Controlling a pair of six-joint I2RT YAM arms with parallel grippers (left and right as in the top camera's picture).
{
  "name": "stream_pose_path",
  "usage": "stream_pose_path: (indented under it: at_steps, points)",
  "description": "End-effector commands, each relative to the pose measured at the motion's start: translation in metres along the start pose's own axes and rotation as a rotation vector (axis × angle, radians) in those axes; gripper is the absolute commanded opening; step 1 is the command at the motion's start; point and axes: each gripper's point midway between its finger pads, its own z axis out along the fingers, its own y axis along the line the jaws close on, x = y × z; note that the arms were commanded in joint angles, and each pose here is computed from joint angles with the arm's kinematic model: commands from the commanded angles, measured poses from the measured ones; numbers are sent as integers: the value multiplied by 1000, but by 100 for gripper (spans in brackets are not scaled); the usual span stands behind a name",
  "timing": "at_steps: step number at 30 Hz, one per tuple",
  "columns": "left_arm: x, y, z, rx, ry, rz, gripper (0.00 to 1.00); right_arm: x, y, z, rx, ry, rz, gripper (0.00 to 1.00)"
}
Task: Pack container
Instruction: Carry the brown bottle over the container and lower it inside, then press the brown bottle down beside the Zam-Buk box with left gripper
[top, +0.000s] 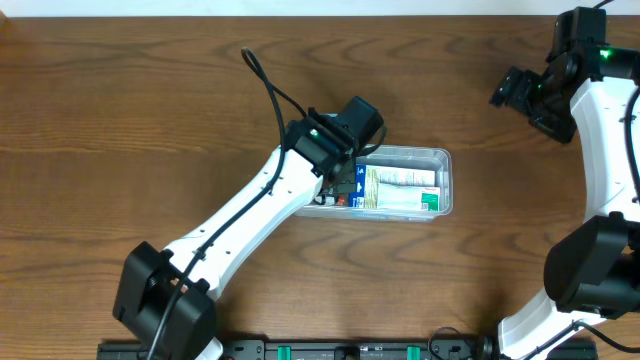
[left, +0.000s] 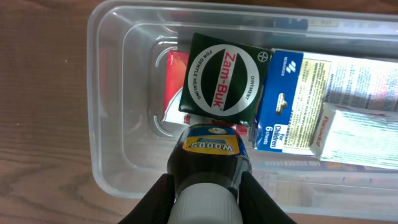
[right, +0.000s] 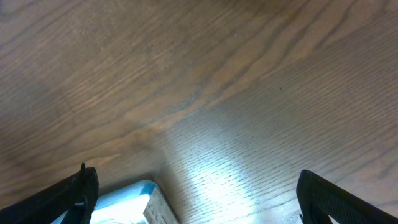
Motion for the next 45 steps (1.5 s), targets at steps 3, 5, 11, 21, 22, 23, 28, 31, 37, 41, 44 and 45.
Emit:
stream_pose_path:
  at_steps: [3, 5, 11, 21, 22, 23, 28, 31, 37, 41, 44, 45]
  points:
    - [-2, 1, 5, -29, 0, -7, 19, -6, 1, -10, -7, -32, 10, 99]
    - [1, 2, 9, -37, 14, -4, 19, -6, 1, -10, -7, -32, 10, 99]
    - [6, 4, 18, -57, 37, 2, 19, -6, 1, -10, -7, -32, 10, 99]
    - [12, 7, 23, -70, 55, 7, 19, -6, 1, -10, -7, -32, 10, 99]
    - [14, 9, 25, -75, 61, 8, 19, -6, 1, -10, -7, -32, 10, 99]
    - [17, 9, 28, -79, 66, 13, 19, -6, 1, -10, -7, -32, 10, 99]
    - [26, 10, 41, -85, 74, 23, 19, -6, 1, -10, -7, -32, 10, 99]
    - [27, 9, 46, -79, 67, 21, 19, -6, 1, -10, -7, -32, 10, 99]
    - [23, 6, 49, -63, 49, 17, 29, -6, 1, -10, -7, -32, 10, 99]
    - [20, 3, 49, -52, 35, 14, 71, -6, 1, -10, -7, -32, 10, 99]
    - [17, 1, 49, -45, 27, 16, 80, -6, 1, -10, -7, -32, 10, 99]
    - [16, 0, 49, -41, 22, 25, 85, -6, 1, -10, -7, -32, 10, 99]
